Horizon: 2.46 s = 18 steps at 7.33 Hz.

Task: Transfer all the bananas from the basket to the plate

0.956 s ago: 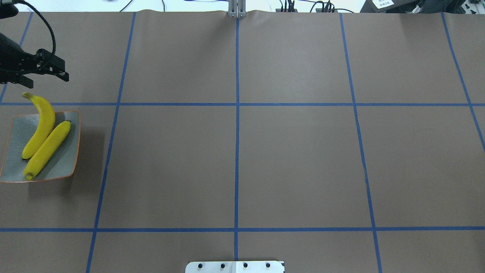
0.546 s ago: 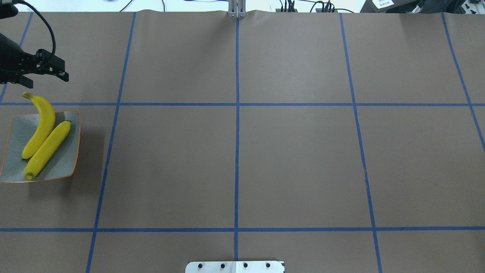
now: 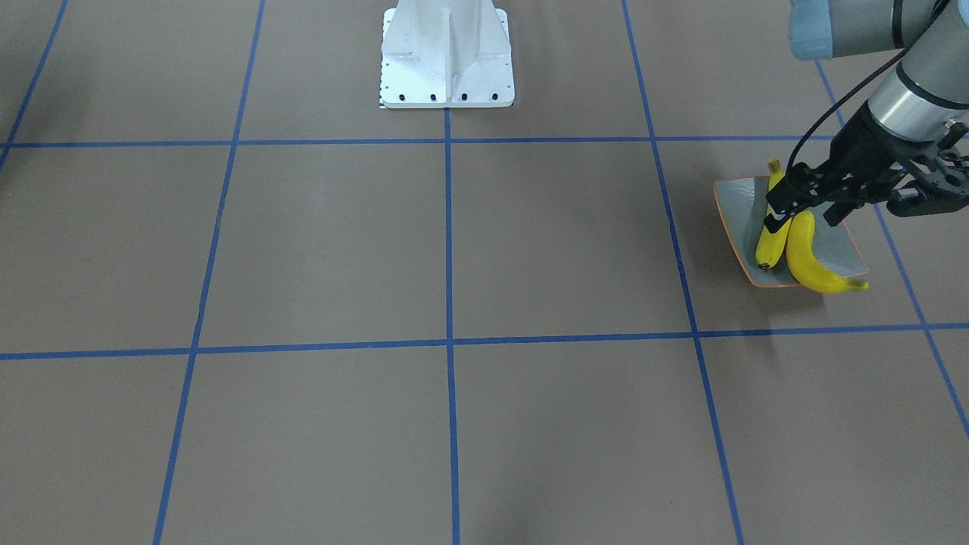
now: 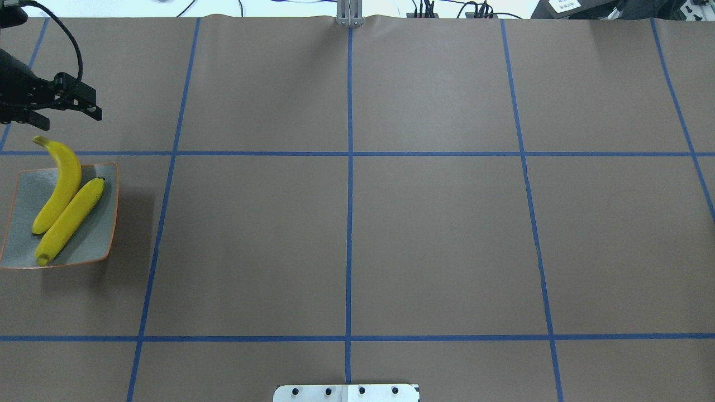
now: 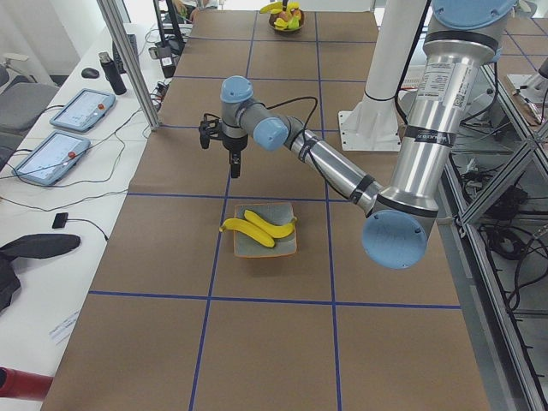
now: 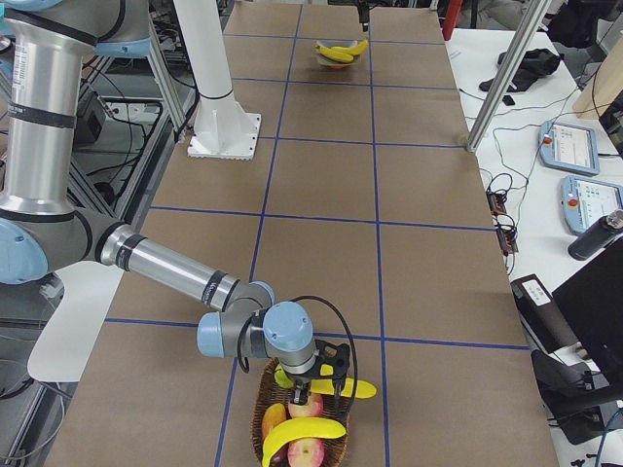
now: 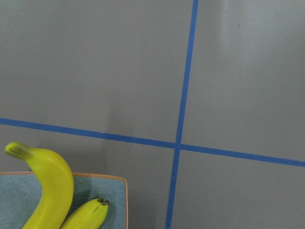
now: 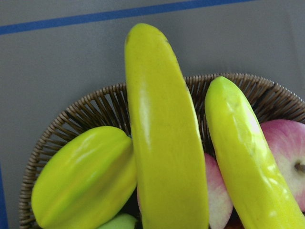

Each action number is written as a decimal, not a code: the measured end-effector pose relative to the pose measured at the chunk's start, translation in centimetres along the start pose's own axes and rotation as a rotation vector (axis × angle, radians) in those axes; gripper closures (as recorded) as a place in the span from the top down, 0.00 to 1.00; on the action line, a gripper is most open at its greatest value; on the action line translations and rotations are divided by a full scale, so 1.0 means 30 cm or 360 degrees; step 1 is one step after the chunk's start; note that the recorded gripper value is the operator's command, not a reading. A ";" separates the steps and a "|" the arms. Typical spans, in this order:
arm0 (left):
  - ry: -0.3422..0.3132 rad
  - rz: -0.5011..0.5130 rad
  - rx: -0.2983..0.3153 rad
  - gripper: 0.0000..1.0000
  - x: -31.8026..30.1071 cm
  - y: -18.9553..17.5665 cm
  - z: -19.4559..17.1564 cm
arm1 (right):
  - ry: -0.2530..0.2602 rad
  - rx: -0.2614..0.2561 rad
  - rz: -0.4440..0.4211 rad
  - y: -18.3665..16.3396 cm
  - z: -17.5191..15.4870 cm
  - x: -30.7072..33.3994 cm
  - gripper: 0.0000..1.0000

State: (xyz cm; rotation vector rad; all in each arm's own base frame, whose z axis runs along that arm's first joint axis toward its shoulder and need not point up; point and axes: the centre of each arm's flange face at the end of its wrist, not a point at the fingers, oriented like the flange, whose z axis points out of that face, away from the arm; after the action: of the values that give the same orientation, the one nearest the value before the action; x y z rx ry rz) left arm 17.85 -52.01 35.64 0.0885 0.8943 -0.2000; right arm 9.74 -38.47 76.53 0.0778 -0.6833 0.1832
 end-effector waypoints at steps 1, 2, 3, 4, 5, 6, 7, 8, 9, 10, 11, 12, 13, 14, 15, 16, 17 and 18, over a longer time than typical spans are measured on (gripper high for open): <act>0.0002 -0.0002 -0.0003 1.00 0.002 -0.002 0.002 | 0.0027 0.0010 -0.0022 -0.050 -0.067 -0.072 0.00; 0.0005 -0.0004 -0.0005 1.00 0.006 -0.005 0.003 | 0.0079 0.0014 -0.0041 -0.128 -0.152 -0.167 0.00; 0.0009 -0.0004 -0.0006 1.00 0.008 -0.007 0.004 | 0.0125 0.0011 -0.0056 -0.205 -0.233 -0.264 0.00; 0.0011 -0.0004 -0.0008 1.00 0.010 -0.008 0.005 | 0.0148 0.0002 -0.0076 -0.271 -0.295 -0.362 0.00; 0.0013 -0.0005 -0.0010 1.00 0.012 -0.010 0.006 | 0.0171 -0.0009 -0.0109 -0.332 -0.337 -0.463 0.00; 0.0016 -0.0006 -0.0011 1.00 0.016 -0.012 0.006 | 0.0203 -0.0020 -0.0146 -0.389 -0.368 -0.562 0.00; 0.0018 -0.0006 -0.0010 1.00 0.021 -0.016 0.006 | 0.0226 -0.0028 -0.0175 -0.435 -0.394 -0.654 0.00; 0.0022 -0.0004 -0.0009 1.00 0.026 -0.019 0.005 | 0.0229 -0.0029 -0.0191 -0.469 -0.425 -0.755 0.00; 0.0028 -0.0011 -0.0006 1.00 0.037 -0.024 0.001 | 0.0205 -0.0025 -0.0194 -0.488 -0.457 -0.867 0.00; 0.0038 -0.0036 0.0000 1.00 0.058 -0.033 -0.004 | 0.0146 -0.0022 -0.0178 -0.492 -0.482 -0.997 0.00; 0.0054 -0.0077 0.0008 1.00 0.091 -0.043 -0.013 | 0.0072 -0.0023 -0.0155 -0.485 -0.496 -1.149 0.00; 0.0081 -0.0132 0.0014 0.99 0.143 -0.049 -0.023 | -0.0001 -0.0031 -0.0129 -0.472 -0.502 -1.306 0.00; 0.0128 -0.0195 0.0012 0.99 0.222 -0.039 -0.028 | -0.0093 -0.0056 -0.0103 -0.451 -0.513 -1.475 0.00; 0.0188 -0.0256 0.0001 0.99 0.306 -0.016 -0.020 | -0.0181 -0.0092 -0.0091 -0.415 -0.526 -1.638 0.00; 0.0270 -0.0318 -0.0004 0.99 0.383 0.007 -0.017 | -0.0251 -0.0122 -0.0104 -0.363 -0.530 -1.794 0.00; 0.0385 -0.0384 -0.0005 0.99 0.461 0.024 -0.021 | -0.0322 -0.0143 -0.0129 -0.296 -0.522 -1.941 0.00; 0.0519 -0.0431 -0.0019 0.99 0.548 0.042 -0.022 | -0.0395 -0.0154 -0.0157 -0.230 -0.517 -2.053 0.00; 0.0641 -0.0433 -0.0040 0.99 0.639 0.058 -0.024 | -0.0470 -0.0160 -0.0209 -0.163 -0.536 -2.142 0.00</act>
State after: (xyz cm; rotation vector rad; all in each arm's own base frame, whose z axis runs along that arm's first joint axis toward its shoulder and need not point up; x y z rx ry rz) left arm 29.33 -52.81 20.20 -0.0186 1.3104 -0.4349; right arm -28.18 -50.32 23.29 0.0536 -0.9775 0.0100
